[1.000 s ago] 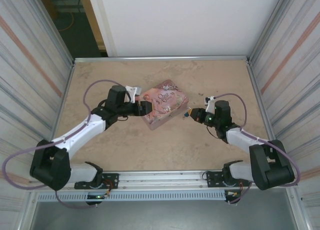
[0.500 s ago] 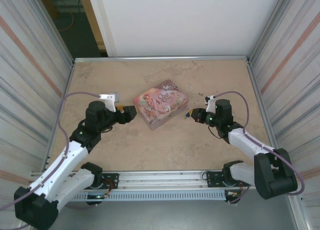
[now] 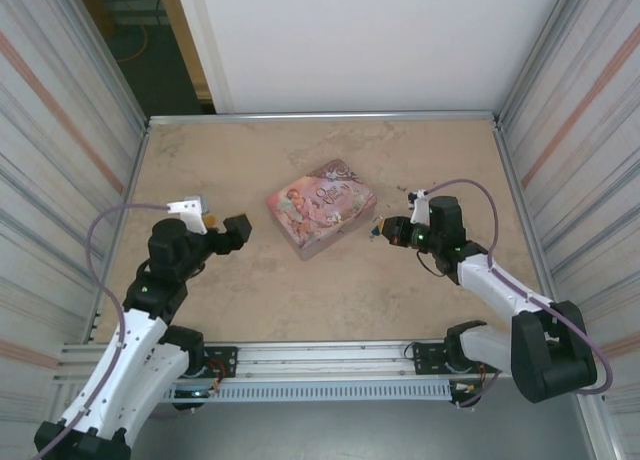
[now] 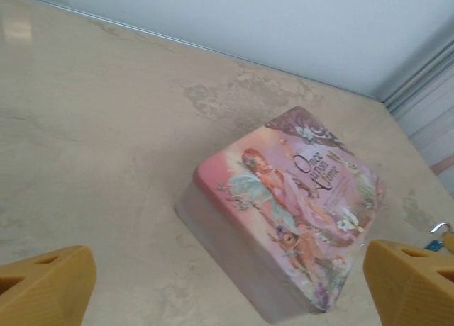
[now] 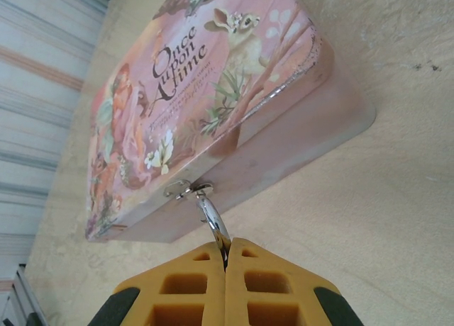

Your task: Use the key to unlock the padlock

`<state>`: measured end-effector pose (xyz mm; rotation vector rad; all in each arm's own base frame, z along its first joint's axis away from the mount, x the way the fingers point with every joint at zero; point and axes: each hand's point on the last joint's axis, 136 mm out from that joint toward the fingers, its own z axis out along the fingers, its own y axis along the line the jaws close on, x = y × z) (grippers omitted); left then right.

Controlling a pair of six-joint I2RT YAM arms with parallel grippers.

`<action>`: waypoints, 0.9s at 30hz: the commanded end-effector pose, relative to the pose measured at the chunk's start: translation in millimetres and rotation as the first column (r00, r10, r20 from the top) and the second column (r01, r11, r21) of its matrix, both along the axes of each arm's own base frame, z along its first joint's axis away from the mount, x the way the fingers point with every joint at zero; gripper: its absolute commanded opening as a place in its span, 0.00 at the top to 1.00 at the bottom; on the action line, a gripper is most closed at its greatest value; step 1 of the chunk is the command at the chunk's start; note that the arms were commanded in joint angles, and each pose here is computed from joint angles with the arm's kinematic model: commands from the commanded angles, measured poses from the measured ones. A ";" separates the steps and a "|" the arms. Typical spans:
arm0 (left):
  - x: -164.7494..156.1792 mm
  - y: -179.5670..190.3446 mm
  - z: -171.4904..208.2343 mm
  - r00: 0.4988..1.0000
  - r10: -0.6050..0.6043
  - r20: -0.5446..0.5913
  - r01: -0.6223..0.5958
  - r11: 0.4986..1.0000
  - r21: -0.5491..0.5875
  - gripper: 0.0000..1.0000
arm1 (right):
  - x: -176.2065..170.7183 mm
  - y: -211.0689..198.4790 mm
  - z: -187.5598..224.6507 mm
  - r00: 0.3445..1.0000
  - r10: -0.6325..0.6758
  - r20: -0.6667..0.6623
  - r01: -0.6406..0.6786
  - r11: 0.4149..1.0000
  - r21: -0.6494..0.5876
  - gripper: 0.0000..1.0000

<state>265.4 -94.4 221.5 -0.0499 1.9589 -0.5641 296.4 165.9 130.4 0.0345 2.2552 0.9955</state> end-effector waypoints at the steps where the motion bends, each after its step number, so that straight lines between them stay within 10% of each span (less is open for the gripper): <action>1: -1.9 18.8 8.9 0.997 0.057 0.047 -0.062 0.992 0.107 0.01 | 1.4 0.1 14.6 0.999 0.010 0.042 -0.009 1.000 -0.030 1.00; 10: -5.9 15.3 52.6 0.976 -0.066 0.208 0.001 0.954 0.298 0.01 | -1.3 -2.1 16.1 1.000 0.010 0.028 -0.009 0.999 -0.049 1.00; 27: -17.9 -21.5 -3.4 0.903 -0.399 0.161 0.274 0.822 0.500 0.01 | -6.6 -8.0 19.7 1.000 0.001 0.004 -0.001 0.996 -0.090 1.00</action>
